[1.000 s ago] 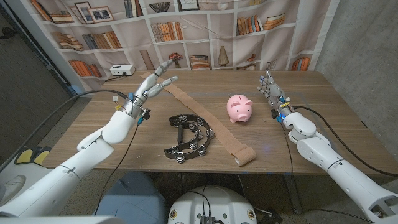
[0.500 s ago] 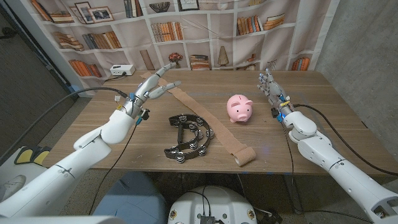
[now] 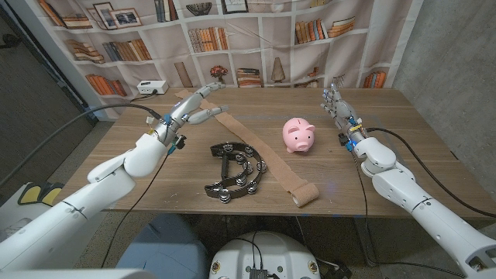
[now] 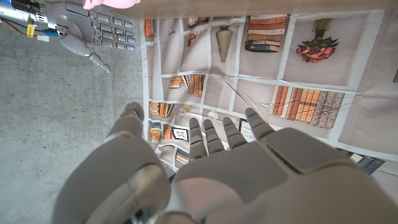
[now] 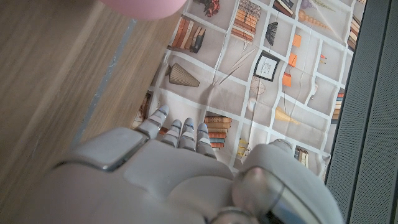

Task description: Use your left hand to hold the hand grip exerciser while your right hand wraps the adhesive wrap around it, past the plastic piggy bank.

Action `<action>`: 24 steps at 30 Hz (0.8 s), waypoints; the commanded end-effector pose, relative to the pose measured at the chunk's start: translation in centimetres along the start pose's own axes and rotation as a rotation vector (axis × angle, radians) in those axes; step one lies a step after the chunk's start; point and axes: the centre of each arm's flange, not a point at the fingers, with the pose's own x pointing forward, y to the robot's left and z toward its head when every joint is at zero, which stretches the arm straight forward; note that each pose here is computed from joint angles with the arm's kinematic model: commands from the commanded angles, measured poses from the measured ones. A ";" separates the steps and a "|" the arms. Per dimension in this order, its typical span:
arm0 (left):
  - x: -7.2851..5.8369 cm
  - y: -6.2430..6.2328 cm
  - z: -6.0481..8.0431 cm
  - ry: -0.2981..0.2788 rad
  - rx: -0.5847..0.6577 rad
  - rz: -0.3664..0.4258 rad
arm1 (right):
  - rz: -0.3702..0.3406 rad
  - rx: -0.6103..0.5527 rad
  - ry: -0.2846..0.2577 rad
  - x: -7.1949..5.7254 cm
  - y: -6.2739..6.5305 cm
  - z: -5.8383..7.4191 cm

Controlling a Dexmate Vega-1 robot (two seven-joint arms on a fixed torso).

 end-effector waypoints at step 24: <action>0.3 1.1 2.8 -0.010 0.331 -0.097 | -0.023 -0.008 0.010 -0.2 -1.1 -0.4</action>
